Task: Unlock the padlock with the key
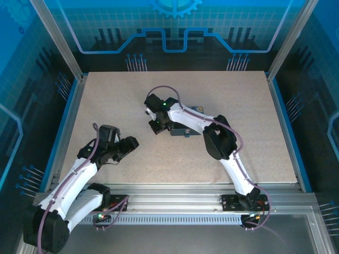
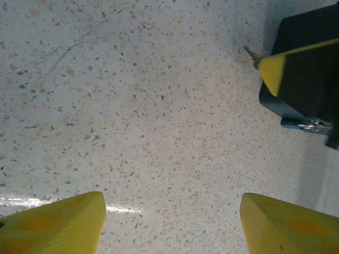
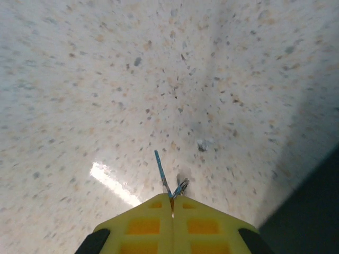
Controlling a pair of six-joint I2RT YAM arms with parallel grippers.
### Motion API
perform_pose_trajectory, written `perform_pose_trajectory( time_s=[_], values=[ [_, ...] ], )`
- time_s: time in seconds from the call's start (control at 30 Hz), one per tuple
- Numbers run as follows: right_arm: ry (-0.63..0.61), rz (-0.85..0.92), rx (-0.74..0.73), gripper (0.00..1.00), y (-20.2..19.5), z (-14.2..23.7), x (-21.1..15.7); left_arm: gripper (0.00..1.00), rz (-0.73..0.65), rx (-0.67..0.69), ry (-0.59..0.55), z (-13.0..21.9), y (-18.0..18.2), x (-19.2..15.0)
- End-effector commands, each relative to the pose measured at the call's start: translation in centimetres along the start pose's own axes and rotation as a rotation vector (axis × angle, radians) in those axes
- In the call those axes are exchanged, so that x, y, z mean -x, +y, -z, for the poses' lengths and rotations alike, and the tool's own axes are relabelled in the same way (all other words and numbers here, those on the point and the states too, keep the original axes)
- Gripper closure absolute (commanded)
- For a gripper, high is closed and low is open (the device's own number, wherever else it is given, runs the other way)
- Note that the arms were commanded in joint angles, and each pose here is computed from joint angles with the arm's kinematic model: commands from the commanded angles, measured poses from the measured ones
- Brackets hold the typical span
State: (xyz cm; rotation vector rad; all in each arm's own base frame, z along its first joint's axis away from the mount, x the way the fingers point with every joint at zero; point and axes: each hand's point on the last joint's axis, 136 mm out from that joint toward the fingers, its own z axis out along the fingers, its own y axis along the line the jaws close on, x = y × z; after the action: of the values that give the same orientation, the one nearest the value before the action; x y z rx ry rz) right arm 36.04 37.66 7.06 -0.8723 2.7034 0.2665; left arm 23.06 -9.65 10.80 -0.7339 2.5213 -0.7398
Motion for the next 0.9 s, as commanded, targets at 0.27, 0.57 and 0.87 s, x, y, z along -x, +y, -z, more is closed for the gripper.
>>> perform_pose_trajectory(
  time_s=[0.27,0.57,0.87],
  values=[
    [-0.435,-0.006,0.146,1.00,0.7,16.2,1.5,0.31,-0.074,-0.277,-0.072,4.0,-8.4,3.3],
    [-0.622,-0.100,0.306,1.00,-1.0,24.1,-1.1,0.31,-0.159,-0.614,-0.098,8.4,-17.2,5.3],
    [-0.712,-0.210,0.469,1.00,-2.5,26.9,-2.5,0.41,-0.233,-0.787,-0.043,9.4,-23.3,5.3]
  ],
)
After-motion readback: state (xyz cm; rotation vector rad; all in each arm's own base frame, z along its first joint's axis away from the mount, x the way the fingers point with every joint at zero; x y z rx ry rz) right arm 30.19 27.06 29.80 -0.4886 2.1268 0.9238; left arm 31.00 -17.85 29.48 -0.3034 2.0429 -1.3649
